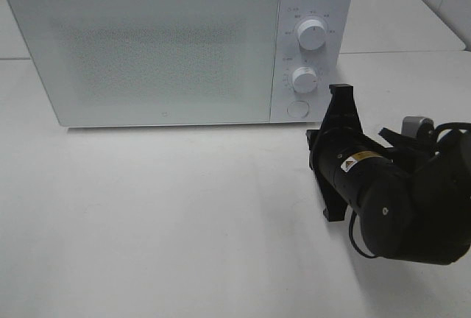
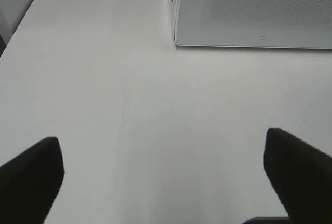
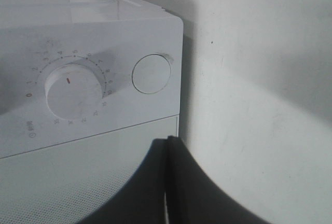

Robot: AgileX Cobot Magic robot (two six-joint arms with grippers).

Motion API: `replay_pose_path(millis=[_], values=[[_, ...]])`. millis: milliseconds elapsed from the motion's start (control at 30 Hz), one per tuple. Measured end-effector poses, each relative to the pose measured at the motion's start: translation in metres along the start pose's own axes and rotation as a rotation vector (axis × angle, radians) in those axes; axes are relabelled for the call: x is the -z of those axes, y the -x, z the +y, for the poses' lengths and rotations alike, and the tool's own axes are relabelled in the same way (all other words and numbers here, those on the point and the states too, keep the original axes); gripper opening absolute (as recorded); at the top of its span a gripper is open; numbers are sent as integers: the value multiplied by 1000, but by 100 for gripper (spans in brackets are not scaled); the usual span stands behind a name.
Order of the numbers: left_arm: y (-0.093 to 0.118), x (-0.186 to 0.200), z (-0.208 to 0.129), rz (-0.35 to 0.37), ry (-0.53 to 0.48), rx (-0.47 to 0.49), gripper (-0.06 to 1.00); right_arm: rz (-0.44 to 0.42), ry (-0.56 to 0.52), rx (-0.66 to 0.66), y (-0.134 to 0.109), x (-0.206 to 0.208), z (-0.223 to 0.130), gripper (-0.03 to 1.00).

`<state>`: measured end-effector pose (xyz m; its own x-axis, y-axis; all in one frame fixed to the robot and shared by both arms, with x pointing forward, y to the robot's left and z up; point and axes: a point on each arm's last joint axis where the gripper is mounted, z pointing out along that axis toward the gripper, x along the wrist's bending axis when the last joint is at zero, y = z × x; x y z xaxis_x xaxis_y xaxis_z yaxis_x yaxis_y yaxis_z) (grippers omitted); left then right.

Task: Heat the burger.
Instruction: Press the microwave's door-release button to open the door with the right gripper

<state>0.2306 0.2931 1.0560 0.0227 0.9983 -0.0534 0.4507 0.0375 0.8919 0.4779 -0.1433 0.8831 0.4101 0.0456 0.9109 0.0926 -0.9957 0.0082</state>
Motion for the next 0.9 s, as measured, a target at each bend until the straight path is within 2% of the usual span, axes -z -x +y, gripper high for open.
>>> replay_pose_path(millis=[300, 700, 900], values=[[0, 0, 0, 0, 0, 0, 99, 15, -13, -8, -1, -22, -7, 0], [0, 0, 0, 0, 0, 0, 99, 45, -6, -31, -9, -59, 3, 0], [0, 0, 0, 0, 0, 0, 99, 27, -17, -49, -7, -72, 2, 0]])
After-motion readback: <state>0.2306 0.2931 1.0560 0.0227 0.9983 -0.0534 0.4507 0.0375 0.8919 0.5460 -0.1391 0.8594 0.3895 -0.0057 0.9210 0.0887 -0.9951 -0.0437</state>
